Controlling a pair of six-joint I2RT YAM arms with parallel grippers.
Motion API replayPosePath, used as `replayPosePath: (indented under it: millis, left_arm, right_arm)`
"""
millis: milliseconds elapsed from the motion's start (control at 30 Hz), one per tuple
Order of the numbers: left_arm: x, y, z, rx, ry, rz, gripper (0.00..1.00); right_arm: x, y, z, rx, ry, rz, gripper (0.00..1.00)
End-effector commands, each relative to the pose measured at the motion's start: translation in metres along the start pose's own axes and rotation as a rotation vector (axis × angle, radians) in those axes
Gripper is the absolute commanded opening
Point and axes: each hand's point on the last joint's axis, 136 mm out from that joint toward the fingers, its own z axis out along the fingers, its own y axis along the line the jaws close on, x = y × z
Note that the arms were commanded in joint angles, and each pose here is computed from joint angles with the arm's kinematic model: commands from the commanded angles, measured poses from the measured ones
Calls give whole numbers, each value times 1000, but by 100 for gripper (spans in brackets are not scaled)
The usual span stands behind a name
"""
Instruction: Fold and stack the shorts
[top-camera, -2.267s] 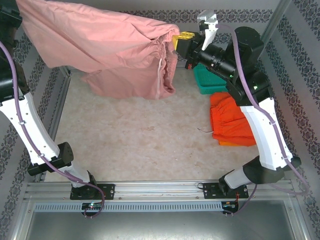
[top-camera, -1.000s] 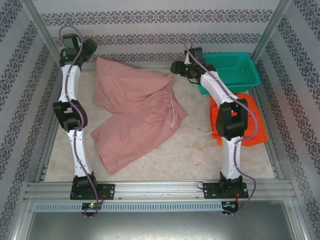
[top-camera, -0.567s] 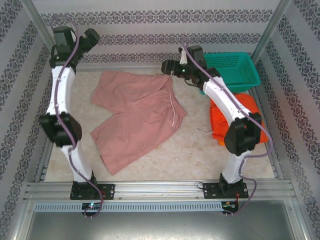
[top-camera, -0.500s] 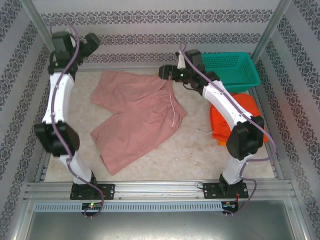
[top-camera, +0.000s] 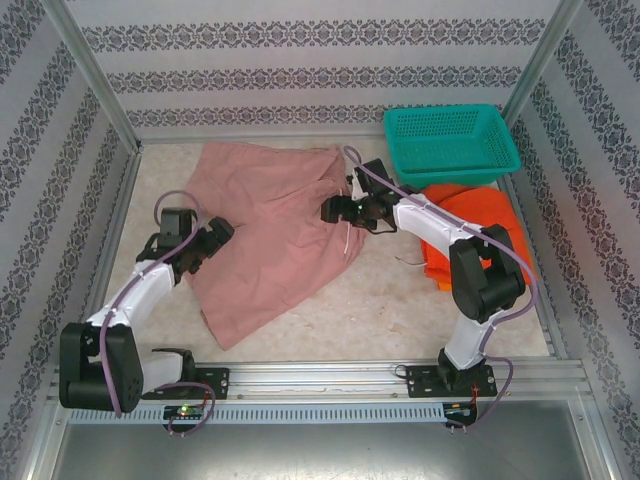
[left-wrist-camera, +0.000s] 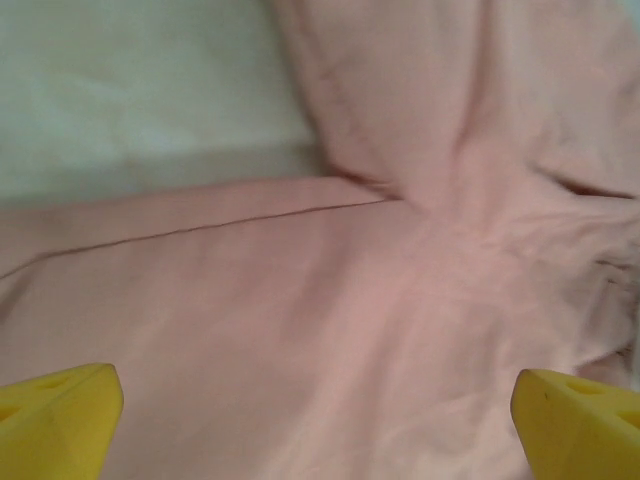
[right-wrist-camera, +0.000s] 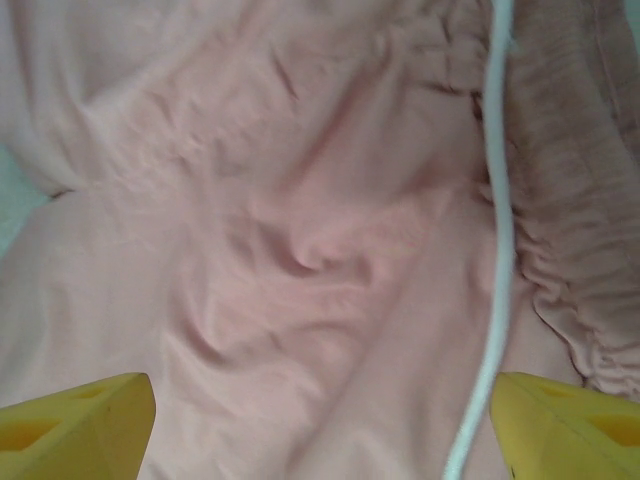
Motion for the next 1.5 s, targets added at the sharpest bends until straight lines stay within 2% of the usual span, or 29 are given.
replayPosePath:
  millis: [0,133,400,633,800,967,1100,1267,1467]
  left_arm:
    - [-7,9,3,-15,-82,-10,100]
    - [1,21,23,-43,-51,-8,100]
    - [-16,47,57,-142,-31,-3,100]
    - [-67,53,72,-197,-78,28,100]
    - [-112,26,87,-148,-105,73,100]
    - [-133,-26,47,-8,-151,88,100]
    - [-105,-54,5,110,-148,63,100]
    - [-39,-80,-15,229,-65,115,100]
    - [16,-41,-7,159,-13,78,100]
  right_arm:
    - [15,-12,9,6,28,58,86]
    - [33,-23,18,4,65,105,84]
    - [63,-42,27,-9,102,190,79]
    - [89,-28,23,-74,117,236,77]
    - [84,-2,-5,-127,48,200,77]
    - [42,16,-53,-87,-109,96,81]
    - [-17,38,-69,-102,-186,41,86]
    - [-100,50,-54,-109,-232,22,86]
    - [-169,49,1,-156,-236,40,85]
